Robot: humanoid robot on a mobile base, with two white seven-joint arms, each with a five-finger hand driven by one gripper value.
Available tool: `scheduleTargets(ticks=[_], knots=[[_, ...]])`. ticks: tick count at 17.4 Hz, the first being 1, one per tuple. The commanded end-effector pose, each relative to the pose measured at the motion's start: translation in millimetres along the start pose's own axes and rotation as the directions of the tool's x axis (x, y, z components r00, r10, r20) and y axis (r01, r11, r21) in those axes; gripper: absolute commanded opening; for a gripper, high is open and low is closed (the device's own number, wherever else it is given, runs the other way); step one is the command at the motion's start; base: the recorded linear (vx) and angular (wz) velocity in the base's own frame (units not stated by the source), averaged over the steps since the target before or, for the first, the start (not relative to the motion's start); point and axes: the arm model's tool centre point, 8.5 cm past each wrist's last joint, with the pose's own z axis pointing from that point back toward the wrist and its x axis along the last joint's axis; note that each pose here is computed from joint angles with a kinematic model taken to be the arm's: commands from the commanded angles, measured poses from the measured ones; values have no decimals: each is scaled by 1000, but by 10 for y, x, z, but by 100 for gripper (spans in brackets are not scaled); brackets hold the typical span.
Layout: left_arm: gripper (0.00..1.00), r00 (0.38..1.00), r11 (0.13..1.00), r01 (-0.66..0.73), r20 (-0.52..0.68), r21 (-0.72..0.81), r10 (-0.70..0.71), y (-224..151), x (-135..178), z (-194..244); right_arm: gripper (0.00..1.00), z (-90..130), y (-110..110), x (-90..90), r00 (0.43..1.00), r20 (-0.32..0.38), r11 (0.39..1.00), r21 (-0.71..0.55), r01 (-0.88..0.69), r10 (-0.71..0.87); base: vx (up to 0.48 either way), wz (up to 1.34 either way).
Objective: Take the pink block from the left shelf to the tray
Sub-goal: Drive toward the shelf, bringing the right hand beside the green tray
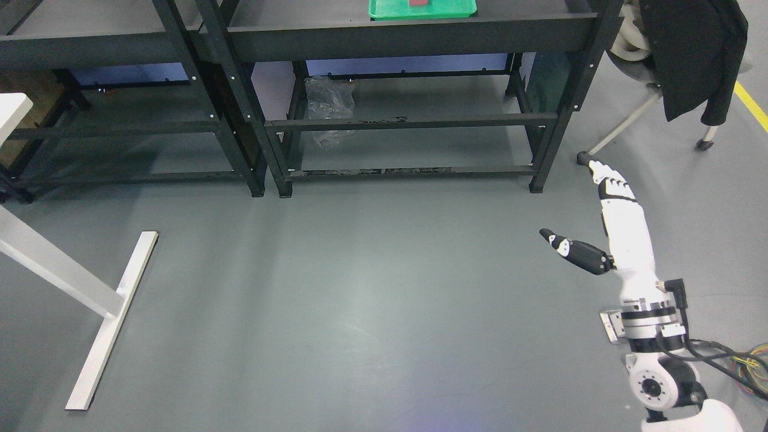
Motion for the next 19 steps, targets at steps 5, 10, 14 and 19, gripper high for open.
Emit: scheduleTargets(ticks=[5, 10, 14, 19], knots=[[100, 1000, 1000, 2, -3, 15, -2, 104, -68, 21, 99, 2, 529, 150, 993, -34, 955, 282, -96, 110, 114, -31], [100, 1000, 1000, 2, -3, 15, -2, 104, -68, 21, 99, -10, 421, 2, 987, -98, 962, 255, -99, 128, 128, 0], [100, 1000, 1000, 2, -3, 15, -2, 104, -68, 21, 99, -32, 372, 22, 993, -107, 978, 206, -23, 46, 107, 32], [100, 1000, 1000, 2, -3, 15, -2, 104, -68, 21, 99, -141, 333, 37, 994, -97, 982, 186, -26, 45, 75, 17]])
